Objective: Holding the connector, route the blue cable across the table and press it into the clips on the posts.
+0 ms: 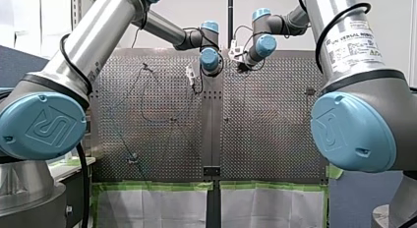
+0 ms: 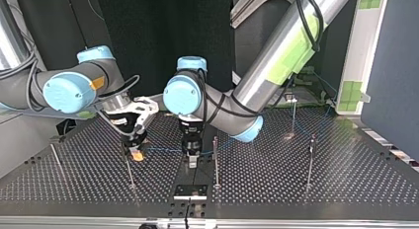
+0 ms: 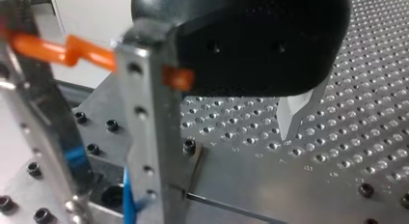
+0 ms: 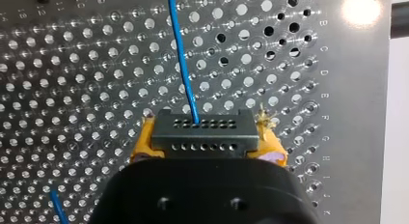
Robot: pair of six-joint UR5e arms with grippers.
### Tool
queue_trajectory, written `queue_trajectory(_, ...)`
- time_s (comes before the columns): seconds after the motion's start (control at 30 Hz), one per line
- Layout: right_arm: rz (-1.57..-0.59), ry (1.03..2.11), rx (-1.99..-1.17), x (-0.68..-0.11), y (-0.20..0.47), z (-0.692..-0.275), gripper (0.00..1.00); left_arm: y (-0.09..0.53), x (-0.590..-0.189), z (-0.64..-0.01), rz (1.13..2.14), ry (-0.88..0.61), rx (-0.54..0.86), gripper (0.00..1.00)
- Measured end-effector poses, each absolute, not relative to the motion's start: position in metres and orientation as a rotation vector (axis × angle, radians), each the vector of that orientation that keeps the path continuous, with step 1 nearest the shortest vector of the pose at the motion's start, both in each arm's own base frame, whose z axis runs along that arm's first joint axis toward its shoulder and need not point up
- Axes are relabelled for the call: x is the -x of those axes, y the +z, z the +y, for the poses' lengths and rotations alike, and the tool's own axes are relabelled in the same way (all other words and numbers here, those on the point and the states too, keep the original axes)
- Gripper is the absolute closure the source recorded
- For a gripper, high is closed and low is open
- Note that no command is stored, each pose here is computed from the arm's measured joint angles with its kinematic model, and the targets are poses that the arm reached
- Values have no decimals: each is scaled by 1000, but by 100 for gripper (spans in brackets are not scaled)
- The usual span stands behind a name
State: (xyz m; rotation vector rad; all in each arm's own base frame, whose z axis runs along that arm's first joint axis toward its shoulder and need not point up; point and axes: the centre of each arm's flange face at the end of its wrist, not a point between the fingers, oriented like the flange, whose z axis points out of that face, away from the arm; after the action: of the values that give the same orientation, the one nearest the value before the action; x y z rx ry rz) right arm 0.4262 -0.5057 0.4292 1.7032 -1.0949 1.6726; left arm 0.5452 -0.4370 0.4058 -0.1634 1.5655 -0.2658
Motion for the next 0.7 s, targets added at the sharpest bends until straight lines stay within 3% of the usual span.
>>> queue_trajectory(0.1,-1095,1673,-1703,-426,429,-506,100,406,-544,-438,1563,-264,172,6)
queue_trajectory(0.13,-1095,1673,-1704,-426,429,-506,100,406,-543,-439,1562,-263,174,18)
queue_trajectory(0.17,-1095,1673,-1704,-426,429,-506,100,406,-543,-439,1562,-261,177,37)
queue_trajectory(0.2,-1095,1673,-1705,-426,429,-506,100,406,-542,-439,1561,-258,180,37)
queue_trajectory(0.27,-1095,1673,-1706,-426,429,-506,100,406,-540,-441,1561,-255,183,63)
queue_trajectory(0.3,-1095,1673,-1706,-426,429,-506,100,406,-539,-442,1561,-253,184,63)
queue_trajectory(0.37,-1095,1673,-1707,-426,429,-506,100,407,-536,-443,1561,-248,189,92)
queue_trajectory(0.4,-1095,1673,-1707,-426,429,-506,100,407,-535,-444,1560,-244,195,92)
queue_trajectory(0.43,-1095,1673,-1707,-426,429,-506,100,407,-534,-444,1561,-241,199,100)
queue_trajectory(0.7,-1095,1673,-1707,-427,429,-506,100,403,-525,-442,1593,-209,236,100)
